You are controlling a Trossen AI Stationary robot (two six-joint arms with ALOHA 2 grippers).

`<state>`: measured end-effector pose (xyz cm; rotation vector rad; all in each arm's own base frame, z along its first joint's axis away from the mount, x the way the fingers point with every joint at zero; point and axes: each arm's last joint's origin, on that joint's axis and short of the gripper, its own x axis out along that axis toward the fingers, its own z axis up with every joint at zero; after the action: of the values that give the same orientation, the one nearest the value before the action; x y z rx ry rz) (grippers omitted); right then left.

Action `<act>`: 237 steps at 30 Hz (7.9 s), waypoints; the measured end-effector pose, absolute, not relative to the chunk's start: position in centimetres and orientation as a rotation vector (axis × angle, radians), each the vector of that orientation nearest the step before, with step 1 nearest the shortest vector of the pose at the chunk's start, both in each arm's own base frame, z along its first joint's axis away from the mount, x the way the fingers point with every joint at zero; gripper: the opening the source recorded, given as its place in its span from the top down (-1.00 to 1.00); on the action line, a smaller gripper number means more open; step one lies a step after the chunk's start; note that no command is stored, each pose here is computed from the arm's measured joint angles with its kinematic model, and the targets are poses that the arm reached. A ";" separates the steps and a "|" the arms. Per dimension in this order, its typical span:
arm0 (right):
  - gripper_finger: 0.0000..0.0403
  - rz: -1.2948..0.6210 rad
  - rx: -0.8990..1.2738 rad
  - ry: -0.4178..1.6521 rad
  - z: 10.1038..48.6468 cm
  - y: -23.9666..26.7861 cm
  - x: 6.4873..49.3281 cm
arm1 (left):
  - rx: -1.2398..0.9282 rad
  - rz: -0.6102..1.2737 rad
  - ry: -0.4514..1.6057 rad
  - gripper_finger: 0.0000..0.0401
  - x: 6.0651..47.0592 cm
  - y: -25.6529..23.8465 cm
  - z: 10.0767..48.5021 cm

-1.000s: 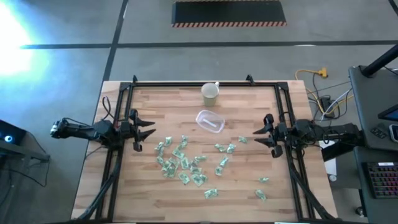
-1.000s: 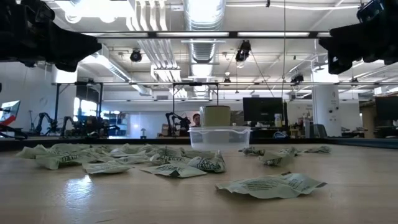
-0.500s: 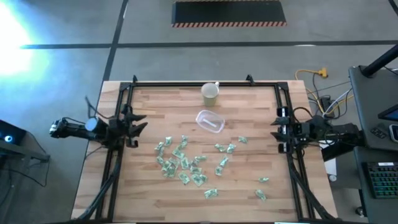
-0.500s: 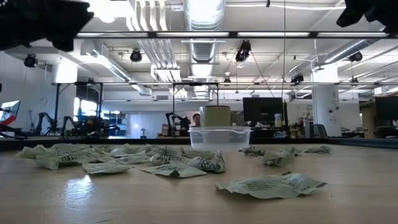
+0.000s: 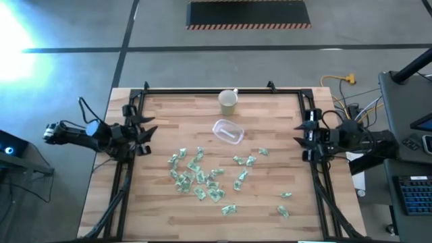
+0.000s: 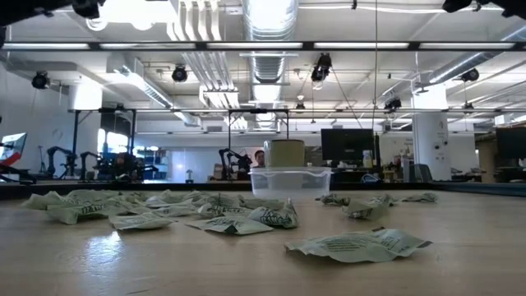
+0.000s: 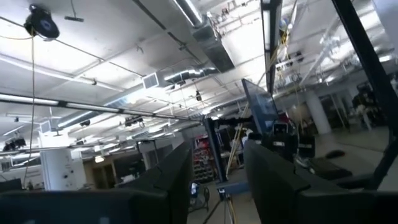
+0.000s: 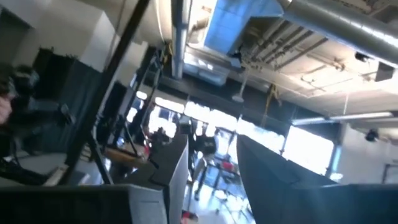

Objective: Pick and place items into bin
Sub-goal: Put the green stevia packet into the transparent bin

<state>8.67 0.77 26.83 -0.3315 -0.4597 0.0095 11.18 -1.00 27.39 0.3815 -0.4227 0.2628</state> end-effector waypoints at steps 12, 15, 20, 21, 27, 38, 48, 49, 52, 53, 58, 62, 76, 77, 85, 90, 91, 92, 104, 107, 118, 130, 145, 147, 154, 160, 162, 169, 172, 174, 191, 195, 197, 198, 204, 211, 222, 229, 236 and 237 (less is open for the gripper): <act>0.37 0.005 -0.330 0.001 27.7 0.9 13.6 | 0.382 0.253 -0.203 0.37 15.6 -1.6 27.6; 0.37 0.003 -0.319 0.178 27.3 1.0 15.2 | 0.420 0.206 -0.040 0.37 17.4 -2.1 26.8; 0.37 -0.148 -0.230 0.566 26.8 0.7 17.1 | 0.462 0.154 0.179 0.37 19.5 -2.5 25.1; 0.37 -0.179 -0.209 0.651 26.6 0.6 17.3 | 0.468 0.158 0.191 0.37 19.8 -2.5 25.0; 0.37 -0.286 -0.070 0.956 25.4 0.7 18.9 | 0.525 0.185 0.277 0.37 20.3 -2.5 24.4; 0.37 -0.318 -0.058 1.194 20.6 1.0 21.6 | 0.502 0.217 0.287 0.37 18.6 -2.1 24.7; 0.37 -0.277 -0.017 1.268 17.4 1.3 22.4 | 0.489 0.218 0.291 0.37 18.2 -2.0 24.8; 0.37 -0.258 -0.001 1.264 17.0 1.3 22.3 | 0.489 0.218 0.290 0.37 18.3 -2.0 24.8; 0.36 -0.243 0.018 1.259 15.9 1.3 22.1 | 0.491 0.216 0.299 0.37 18.4 -2.0 24.7; 0.35 -0.248 0.020 1.271 15.5 1.3 21.8 | 0.491 0.216 0.298 0.37 18.4 -2.1 24.7; 0.23 -0.283 0.053 1.287 14.3 1.2 20.9 | 0.490 0.218 0.295 0.37 18.4 -2.0 24.7; 0.12 -0.295 0.062 1.262 13.7 1.1 20.7 | 0.485 0.220 0.285 0.37 18.4 -2.0 24.8; 0.28 -0.327 0.130 1.230 12.5 0.7 20.0 | 0.487 0.220 0.290 0.37 18.8 -2.1 24.6; 0.35 -0.323 0.132 1.230 12.5 0.7 20.1 | 0.488 0.218 0.293 0.37 18.8 -2.1 24.6; 0.88 -0.334 0.101 1.216 12.9 0.6 20.5 | 0.490 0.218 0.295 0.37 18.8 -2.1 24.5; 0.95 -0.332 0.055 1.167 14.2 0.6 21.7 | 0.497 0.218 0.294 0.37 18.9 -2.1 24.5; 0.95 -0.334 0.040 1.154 14.5 0.6 22.0 | 0.496 0.218 0.290 0.37 18.9 -2.1 24.6; 0.95 -0.333 0.022 1.141 14.9 0.5 22.3 | 0.495 0.219 0.286 0.37 18.9 -2.1 24.6; 0.96 -0.361 -0.295 0.784 19.5 -0.7 27.4 | 0.494 0.221 0.280 0.37 18.9 -2.1 24.7; 0.96 -0.380 -0.319 0.755 19.2 -1.6 28.2 | 0.494 0.221 0.280 0.37 18.9 -2.1 24.7; 0.95 -0.425 -0.318 0.849 16.4 -4.3 30.5 | 0.495 0.221 0.280 0.37 18.9 -2.1 24.7; 0.49 -0.369 -0.341 0.873 16.5 -4.6 32.4 | 0.495 0.221 0.280 0.37 18.9 -2.1 24.7; 0.27 -0.186 -0.215 0.729 21.4 -2.5 27.8 | 0.520 0.163 0.529 0.37 21.0 -2.3 20.9; 0.29 -0.171 -0.191 0.727 21.5 -2.1 26.8 | 0.497 0.143 0.576 0.37 21.6 -2.3 20.6; 0.33 -0.147 -0.160 0.689 21.7 -0.9 24.1 | 0.308 0.111 0.758 0.37 23.5 -2.6 19.7; 0.34 -0.158 -0.148 0.648 22.2 -0.9 22.5 | 0.134 0.111 0.842 0.37 24.7 -2.9 19.0; 0.34 -0.157 -0.146 0.635 22.5 -0.8 22.3 | 0.085 0.108 0.854 0.37 25.0 -3.0 18.6; 0.36 -0.157 -0.129 0.639 22.7 -0.7 21.8 | -0.009 0.161 0.927 0.37 25.4 -3.0 16.7; 0.37 -0.153 -0.130 0.642 22.7 -0.6 21.8 | -0.018 0.170 0.944 0.37 25.7 -3.1 16.0; 0.37 -0.152 -0.131 0.645 22.6 -0.6 22.0 | -0.032 0.179 0.950 0.37 26.0 -3.1 15.5; 0.40 -0.149 -0.136 0.657 22.5 -0.6 21.9 | -0.033 0.196 0.994 0.40 26.9 -2.8 13.3; 0.42 -0.148 -0.139 0.657 22.5 -0.6 21.9 | -0.010 0.195 0.993 0.64 26.8 -2.7 13.4; 0.43 -0.149 -0.140 0.657 22.5 -0.6 21.9 | -0.001 0.197 0.994 0.81 26.8 -2.7 13.4; 0.43 -0.148 -0.140 0.657 22.5 -0.6 21.9 | 0.006 0.202 0.994 0.89 26.8 -2.6 13.4; 0.46 -0.148 -0.144 0.657 22.5 -0.6 21.9 | 0.025 0.234 0.974 0.96 26.8 -2.5 13.8; 0.50 -0.148 -0.145 0.657 22.5 -0.6 21.9 | 0.185 0.242 0.845 0.99 27.8 -2.4 17.4; 0.57 -0.149 -0.146 0.662 22.5 -0.6 21.8 | 0.583 0.322 0.552 0.99 30.4 0.0 21.5; 0.60 -0.149 -0.146 0.664 22.4 -0.6 21.8 | 0.589 0.355 0.536 0.99 31.6 3.6 20.9; 0.59 -0.149 -0.146 0.664 22.4 -0.6 21.8 | 0.543 0.300 0.489 0.99 33.5 5.9 19.6; 0.59 -0.150 -0.145 0.664 22.4 -0.6 21.8 | 0.541 0.296 0.487 0.99 33.9 6.1 19.4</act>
<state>21.83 -0.58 22.44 -0.1455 0.6640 -0.1496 33.93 6.12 19.41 0.5408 0.4866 0.2964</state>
